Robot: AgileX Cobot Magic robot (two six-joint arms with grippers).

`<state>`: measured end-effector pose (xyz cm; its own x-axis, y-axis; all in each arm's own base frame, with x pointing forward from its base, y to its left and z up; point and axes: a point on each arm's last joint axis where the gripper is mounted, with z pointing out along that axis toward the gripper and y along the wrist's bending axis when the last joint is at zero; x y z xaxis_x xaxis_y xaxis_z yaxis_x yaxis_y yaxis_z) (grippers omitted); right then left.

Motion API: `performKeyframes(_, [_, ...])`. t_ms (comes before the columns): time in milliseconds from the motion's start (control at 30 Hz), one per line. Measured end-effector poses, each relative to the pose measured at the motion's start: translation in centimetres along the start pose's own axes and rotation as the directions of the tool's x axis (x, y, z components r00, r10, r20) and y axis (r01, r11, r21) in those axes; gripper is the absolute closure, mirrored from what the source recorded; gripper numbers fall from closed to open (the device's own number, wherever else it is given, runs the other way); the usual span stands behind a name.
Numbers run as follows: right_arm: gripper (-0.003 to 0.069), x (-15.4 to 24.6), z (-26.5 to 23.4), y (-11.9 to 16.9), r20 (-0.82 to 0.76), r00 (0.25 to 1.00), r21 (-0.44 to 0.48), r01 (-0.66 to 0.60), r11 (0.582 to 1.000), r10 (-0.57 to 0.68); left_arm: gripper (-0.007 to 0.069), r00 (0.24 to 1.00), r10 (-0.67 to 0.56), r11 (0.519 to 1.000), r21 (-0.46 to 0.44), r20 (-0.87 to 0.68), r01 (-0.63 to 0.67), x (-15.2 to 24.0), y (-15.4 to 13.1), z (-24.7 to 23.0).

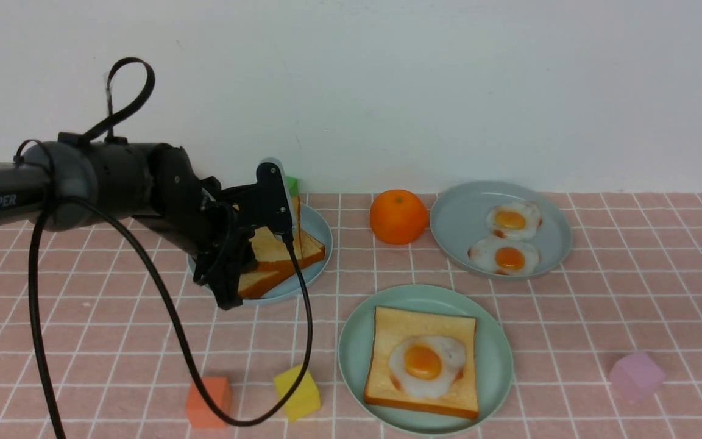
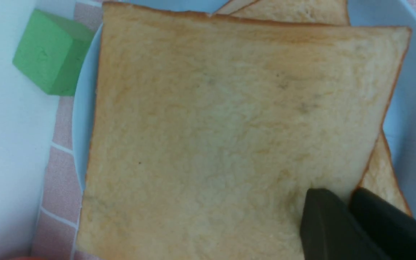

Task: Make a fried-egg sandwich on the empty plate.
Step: Use the left arm to grab a slice of bread, then use the left arm to place a slice of bread on the fried egg in the middle

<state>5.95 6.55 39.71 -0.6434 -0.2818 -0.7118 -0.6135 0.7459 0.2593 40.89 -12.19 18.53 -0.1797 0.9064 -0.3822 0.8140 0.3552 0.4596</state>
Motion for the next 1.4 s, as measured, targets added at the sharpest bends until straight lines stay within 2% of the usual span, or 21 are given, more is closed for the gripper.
performKeyframes(100, [0.0648, 0.0, 0.0, 0.0, 0.000, 1.000, 0.000, 0.000, 1.000, 0.000, 0.0557, 1.000, -0.002, 1.000, -0.001, 0.004, 0.002, -0.2, 0.1, -0.5])
performKeyframes(233, [0.0646, 0.0, -0.1, 0.0, 0.003, 1.000, 0.006, 0.003, 1.000, -0.003, 0.0557, 0.999, -0.027, 0.999, -0.017, 0.044, 0.028, -1.1, 0.7, -3.6])
performKeyframes(367, [0.0646, 0.2, -0.4, -0.3, 0.015, 1.000, 0.039, 0.019, 0.999, -0.020, 0.0563, 0.994, -0.056, 0.997, -0.038, 0.095, 0.060, -1.9, 1.1, -6.7])
performKeyframes(467, [0.0645, 0.7, -1.2, -0.5, 0.045, 0.999, 0.080, 0.017, 0.997, -0.021, 0.0563, 0.986, -0.081, 0.996, -0.021, 0.148, 0.085, -3.1, 0.9, -9.7])
performKeyframes(600, [0.0645, 1.9, -2.8, -0.6, 0.091, 0.996, 0.125, 0.001, 0.992, -0.012, 0.0563, 0.976, -0.038, 0.998, 0.053, 0.215, 0.027, -6.0, -2.7, -11.6])
performKeyframes(767, [0.0645, 3.6, -4.9, -0.5, 0.163, 0.987, 0.158, -0.036, 0.987, 0.010, 0.0564, 0.966, 0.013, 0.970, 0.231, 0.257, -0.074, -10.6, -10.2, -11.8])
performKeyframes(900, [0.0645, 4.3, -5.8, -0.4, 0.204, 0.979, 0.158, -0.047, 0.986, 0.014, 0.0565, 0.954, 0.126, 0.948, 0.250, 0.271, -0.196, -12.8, -13.8, -11.9])
performKeyframes(1033, [0.0644, 4.7, -6.2, -0.3, 0.225, 0.974, 0.156, -0.049, 0.986, 0.013, 0.0571, 0.957, 0.167, 0.940, 0.254, 0.236, -0.227, -13.4, -15.7, -10.7])
performKeyframes(1167, [0.0644, 4.8, -6.1, -0.4, 0.221, 0.975, 0.158, -0.051, 0.986, 0.015, 0.0571, 0.963, 0.182, 0.938, 0.259, 0.200, -0.231, -13.3, -16.3, -9.2])
performKeyframes(1400, [0.0644, 5.3, -4.7, -0.8, 0.171, 0.985, 0.165, -0.057, 0.985, 0.029, 0.0572, 0.971, 0.134, 0.951, 0.249, 0.196, -0.182, -13.5, -16.6, -7.5])
